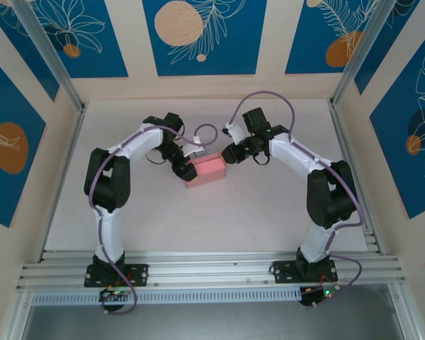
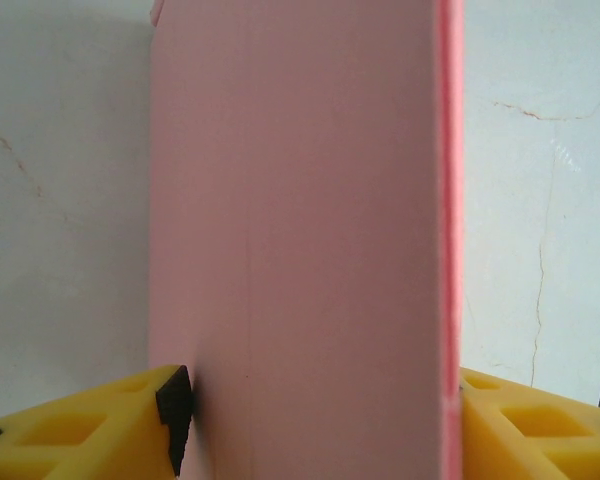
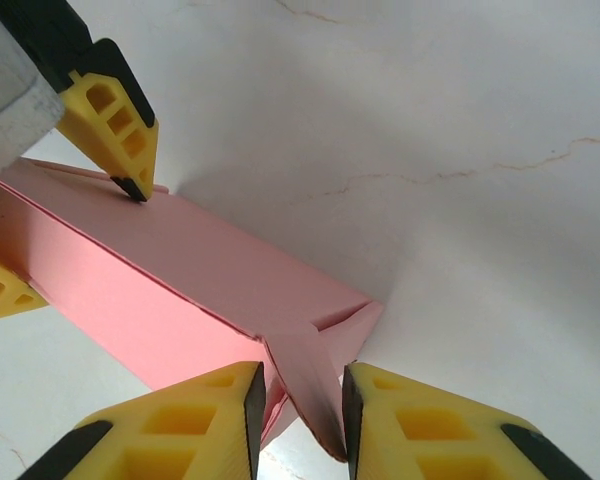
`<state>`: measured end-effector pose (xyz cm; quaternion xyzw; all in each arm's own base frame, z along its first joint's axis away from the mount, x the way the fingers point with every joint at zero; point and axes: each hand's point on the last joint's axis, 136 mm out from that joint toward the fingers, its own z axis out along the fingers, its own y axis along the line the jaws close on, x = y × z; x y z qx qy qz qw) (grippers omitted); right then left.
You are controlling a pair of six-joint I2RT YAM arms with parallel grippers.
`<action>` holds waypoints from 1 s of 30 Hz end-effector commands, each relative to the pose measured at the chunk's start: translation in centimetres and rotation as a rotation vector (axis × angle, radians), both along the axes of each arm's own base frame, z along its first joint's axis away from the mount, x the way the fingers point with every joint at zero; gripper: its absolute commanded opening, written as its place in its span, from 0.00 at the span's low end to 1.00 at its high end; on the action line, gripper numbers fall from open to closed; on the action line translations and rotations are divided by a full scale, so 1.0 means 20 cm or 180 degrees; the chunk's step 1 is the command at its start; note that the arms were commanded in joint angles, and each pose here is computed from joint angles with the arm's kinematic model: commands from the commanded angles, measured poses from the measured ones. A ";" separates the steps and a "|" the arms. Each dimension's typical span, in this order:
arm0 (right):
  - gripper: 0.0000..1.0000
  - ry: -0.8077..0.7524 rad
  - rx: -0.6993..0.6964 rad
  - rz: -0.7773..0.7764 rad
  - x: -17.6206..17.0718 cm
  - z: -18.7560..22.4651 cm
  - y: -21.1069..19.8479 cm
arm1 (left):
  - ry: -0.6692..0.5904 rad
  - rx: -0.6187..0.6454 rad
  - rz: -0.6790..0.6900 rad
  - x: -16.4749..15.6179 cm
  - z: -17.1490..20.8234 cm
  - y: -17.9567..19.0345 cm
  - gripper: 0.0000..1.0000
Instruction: Fold the paper box
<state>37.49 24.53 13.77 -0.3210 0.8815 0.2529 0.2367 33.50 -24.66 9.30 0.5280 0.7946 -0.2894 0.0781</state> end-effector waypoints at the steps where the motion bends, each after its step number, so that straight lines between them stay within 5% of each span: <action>1: 0.29 -0.0127 0.0086 0.0027 0.01 0.12 0.03 | 0.0084 0.0114 0.0005 0.01 -0.05 0.05 0.63; 8: 0.06 -0.0100 0.0030 0.0003 0.01 0.11 0.05 | 0.0080 0.0128 0.0012 0.01 -0.05 0.05 0.65; 17: 0.00 -0.0129 -0.0193 -0.0110 -0.01 0.11 0.03 | -0.0179 0.0125 0.0130 0.05 0.04 0.06 0.99; 22: 0.00 -0.0080 -0.0303 -0.0205 -0.02 0.10 0.01 | -0.0446 0.0147 0.0371 0.12 0.13 0.08 0.99; 26: 0.00 0.0010 -0.0261 -0.0374 -0.03 0.11 0.01 | -0.0589 0.0176 0.0552 0.15 0.18 0.09 0.83; 30: 0.00 0.0128 -0.0134 -0.0485 -0.05 0.14 0.05 | -0.0483 0.0190 0.0546 0.13 0.12 0.09 0.77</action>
